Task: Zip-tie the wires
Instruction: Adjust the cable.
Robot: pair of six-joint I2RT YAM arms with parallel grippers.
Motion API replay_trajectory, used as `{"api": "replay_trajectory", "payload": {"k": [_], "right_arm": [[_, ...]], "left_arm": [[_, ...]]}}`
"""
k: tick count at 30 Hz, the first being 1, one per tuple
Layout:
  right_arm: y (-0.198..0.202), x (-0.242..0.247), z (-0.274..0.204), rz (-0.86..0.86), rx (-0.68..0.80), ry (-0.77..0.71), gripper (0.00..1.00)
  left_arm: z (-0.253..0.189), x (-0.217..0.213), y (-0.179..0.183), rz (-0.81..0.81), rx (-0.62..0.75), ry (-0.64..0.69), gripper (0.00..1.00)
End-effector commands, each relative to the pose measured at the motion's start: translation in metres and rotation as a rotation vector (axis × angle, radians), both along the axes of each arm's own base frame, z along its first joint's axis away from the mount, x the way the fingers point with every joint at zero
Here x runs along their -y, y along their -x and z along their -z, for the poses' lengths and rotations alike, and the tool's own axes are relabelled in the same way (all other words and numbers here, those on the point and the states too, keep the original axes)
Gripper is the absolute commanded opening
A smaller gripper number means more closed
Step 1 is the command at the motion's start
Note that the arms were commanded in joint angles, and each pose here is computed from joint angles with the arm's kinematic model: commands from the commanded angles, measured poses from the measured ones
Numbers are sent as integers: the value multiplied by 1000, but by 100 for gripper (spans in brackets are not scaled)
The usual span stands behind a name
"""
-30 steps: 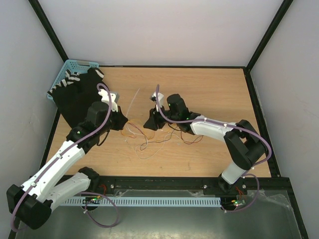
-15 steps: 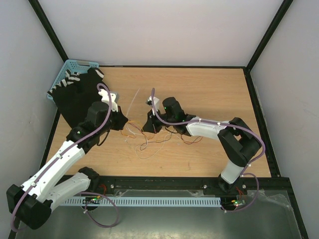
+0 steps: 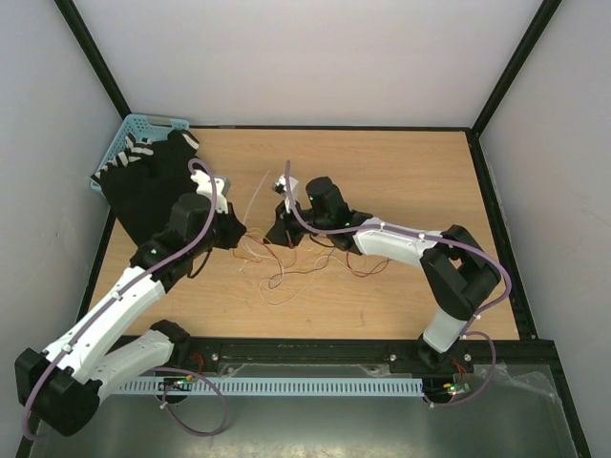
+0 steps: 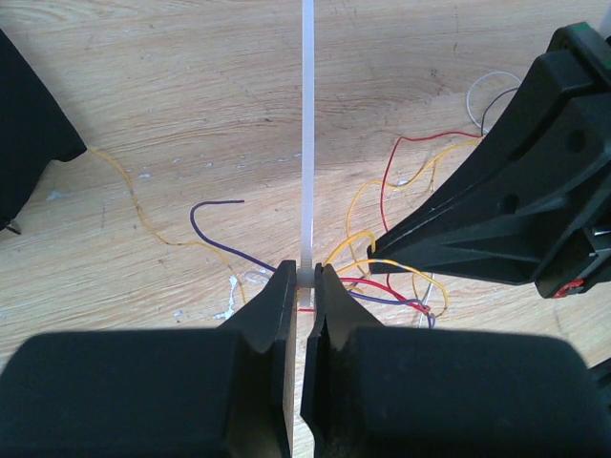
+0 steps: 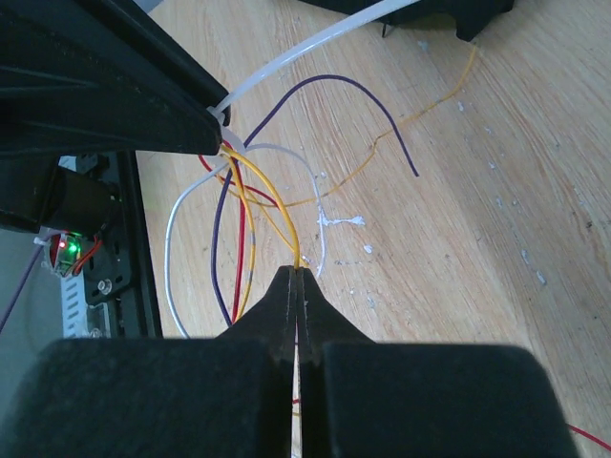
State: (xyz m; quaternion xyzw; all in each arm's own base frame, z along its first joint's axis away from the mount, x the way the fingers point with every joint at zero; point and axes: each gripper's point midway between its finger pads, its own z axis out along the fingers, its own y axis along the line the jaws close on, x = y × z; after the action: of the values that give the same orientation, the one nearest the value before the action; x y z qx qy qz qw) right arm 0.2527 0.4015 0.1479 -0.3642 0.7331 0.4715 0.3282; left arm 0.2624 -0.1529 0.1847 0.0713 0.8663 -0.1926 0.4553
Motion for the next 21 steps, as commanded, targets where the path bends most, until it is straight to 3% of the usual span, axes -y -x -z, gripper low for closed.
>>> {"api": "replay_trajectory", "payload": {"k": [1,3,6,9,16,21], "right_arm": [[6,-4,-17,-33,29,-24,0],[4,-2,-16,-19,38,-7,2],[0,6,-14,13,69,28,24],[-1,14,-14,40,91,49,37],[-8,42,-37,146,177,80,51],[10,43,-56,82,168,23,54]], "left_arm": [[-6,6,-6,4,28,26,0],[-6,6,-6,2,29,25,0],[-6,4,-6,-3,32,23,0],[-6,4,-6,-5,33,23,0],[-1,4,-5,-5,22,16,0],[0,3,-5,-7,20,16,0]]}}
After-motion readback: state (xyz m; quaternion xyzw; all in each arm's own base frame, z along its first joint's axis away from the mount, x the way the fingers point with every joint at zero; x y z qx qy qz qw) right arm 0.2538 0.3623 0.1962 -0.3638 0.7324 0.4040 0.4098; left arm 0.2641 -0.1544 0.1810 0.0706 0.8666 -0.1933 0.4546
